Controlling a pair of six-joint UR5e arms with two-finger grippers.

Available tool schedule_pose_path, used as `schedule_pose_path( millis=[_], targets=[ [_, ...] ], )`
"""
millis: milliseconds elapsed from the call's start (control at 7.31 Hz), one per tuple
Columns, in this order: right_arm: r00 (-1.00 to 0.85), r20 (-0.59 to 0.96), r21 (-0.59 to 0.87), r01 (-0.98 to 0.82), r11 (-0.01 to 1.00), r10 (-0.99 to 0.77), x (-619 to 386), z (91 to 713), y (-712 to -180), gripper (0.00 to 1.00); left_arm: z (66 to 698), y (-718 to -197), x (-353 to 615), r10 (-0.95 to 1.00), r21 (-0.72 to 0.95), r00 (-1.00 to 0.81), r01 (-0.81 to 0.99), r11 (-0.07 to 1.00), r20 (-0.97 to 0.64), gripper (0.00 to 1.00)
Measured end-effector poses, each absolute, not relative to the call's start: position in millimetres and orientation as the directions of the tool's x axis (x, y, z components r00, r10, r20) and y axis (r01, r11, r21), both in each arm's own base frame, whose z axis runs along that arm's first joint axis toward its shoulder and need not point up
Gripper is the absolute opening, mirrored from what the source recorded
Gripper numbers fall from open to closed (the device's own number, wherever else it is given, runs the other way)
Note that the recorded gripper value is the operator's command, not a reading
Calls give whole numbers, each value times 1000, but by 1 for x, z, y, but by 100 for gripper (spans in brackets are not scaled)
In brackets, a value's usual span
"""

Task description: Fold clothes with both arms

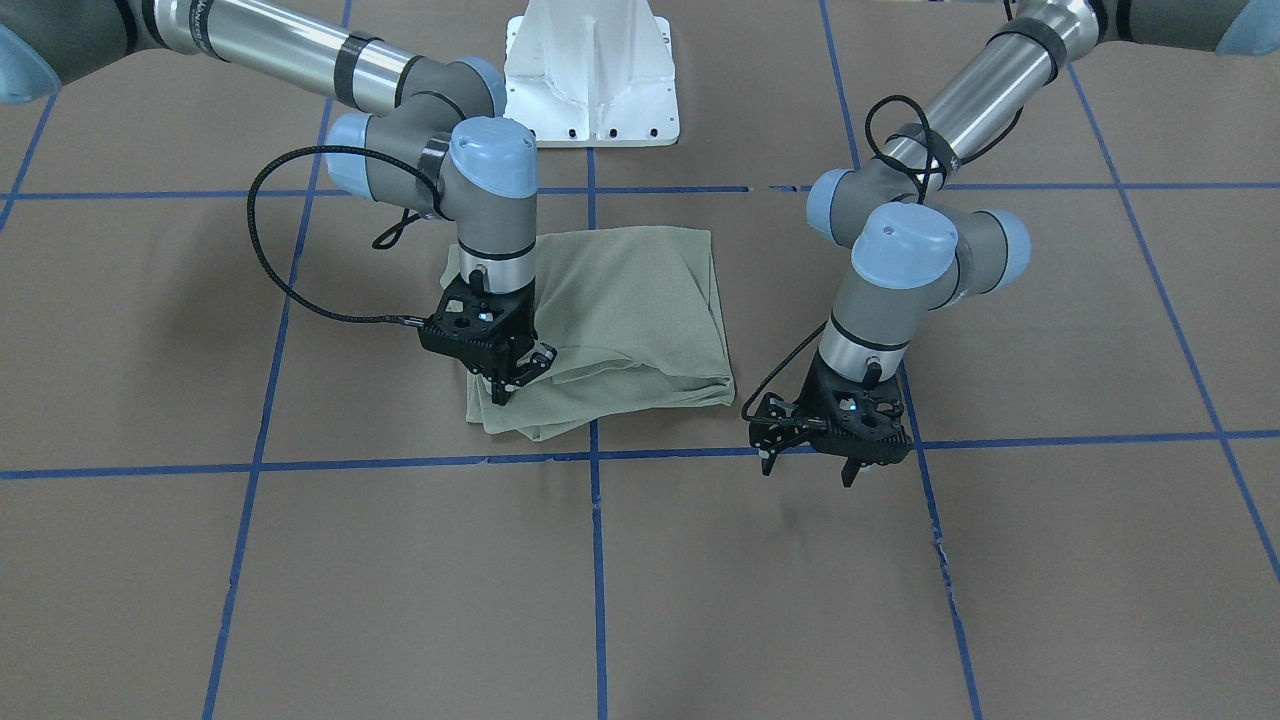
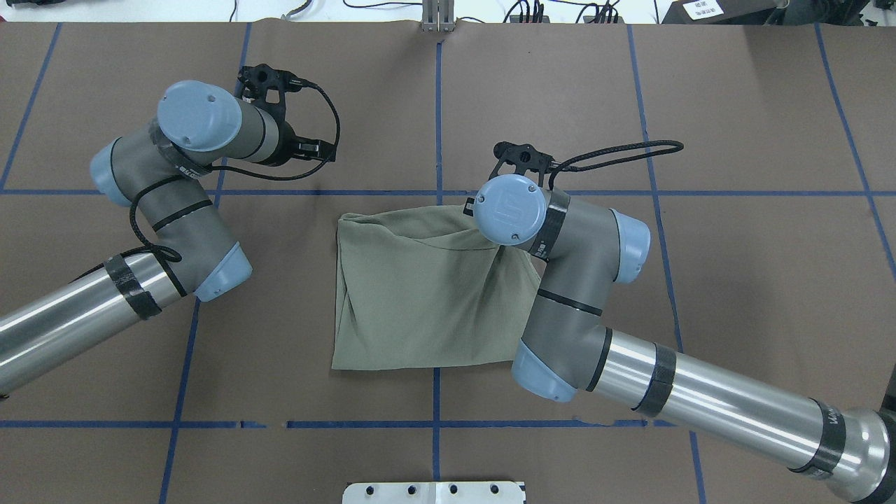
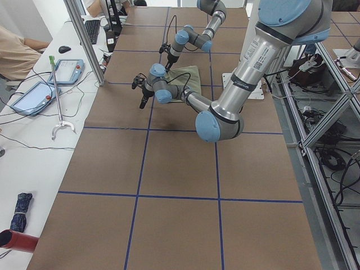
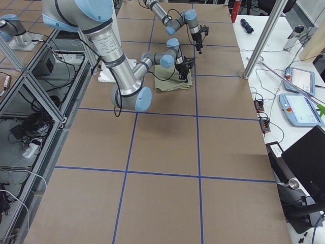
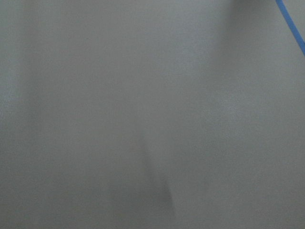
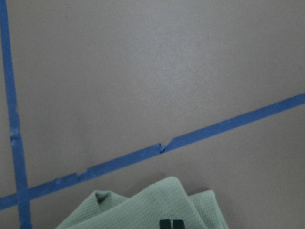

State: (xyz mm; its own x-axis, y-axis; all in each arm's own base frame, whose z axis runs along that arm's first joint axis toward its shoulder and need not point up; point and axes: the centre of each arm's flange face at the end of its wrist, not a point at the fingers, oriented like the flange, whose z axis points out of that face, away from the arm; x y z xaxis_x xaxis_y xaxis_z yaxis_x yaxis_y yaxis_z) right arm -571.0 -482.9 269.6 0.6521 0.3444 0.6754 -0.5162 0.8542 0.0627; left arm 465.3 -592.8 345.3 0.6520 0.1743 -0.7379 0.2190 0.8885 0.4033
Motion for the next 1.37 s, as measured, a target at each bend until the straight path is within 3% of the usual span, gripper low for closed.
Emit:
schedule_pose_path(
  millis=[137, 273, 820, 1367],
  targets=[
    [657, 664, 67, -527, 847, 356, -565, 276, -494, 0, 347, -592, 465, 175, 404, 650, 220, 888, -739, 100],
    [661, 656, 74, -536, 841, 363, -563, 280, -501, 99, 347, -592, 465, 176, 405, 650, 220, 887, -739, 100],
    [731, 640, 178, -442, 879, 238, -552, 273, -523, 100, 339, -585, 460, 190, 404, 633, 213, 889, -751, 100],
    [789, 614, 163, -153, 975, 21, -421, 310, -605, 100, 339, -556, 356, 333, 490, 674, 51, 870, -660, 100]
  ],
)
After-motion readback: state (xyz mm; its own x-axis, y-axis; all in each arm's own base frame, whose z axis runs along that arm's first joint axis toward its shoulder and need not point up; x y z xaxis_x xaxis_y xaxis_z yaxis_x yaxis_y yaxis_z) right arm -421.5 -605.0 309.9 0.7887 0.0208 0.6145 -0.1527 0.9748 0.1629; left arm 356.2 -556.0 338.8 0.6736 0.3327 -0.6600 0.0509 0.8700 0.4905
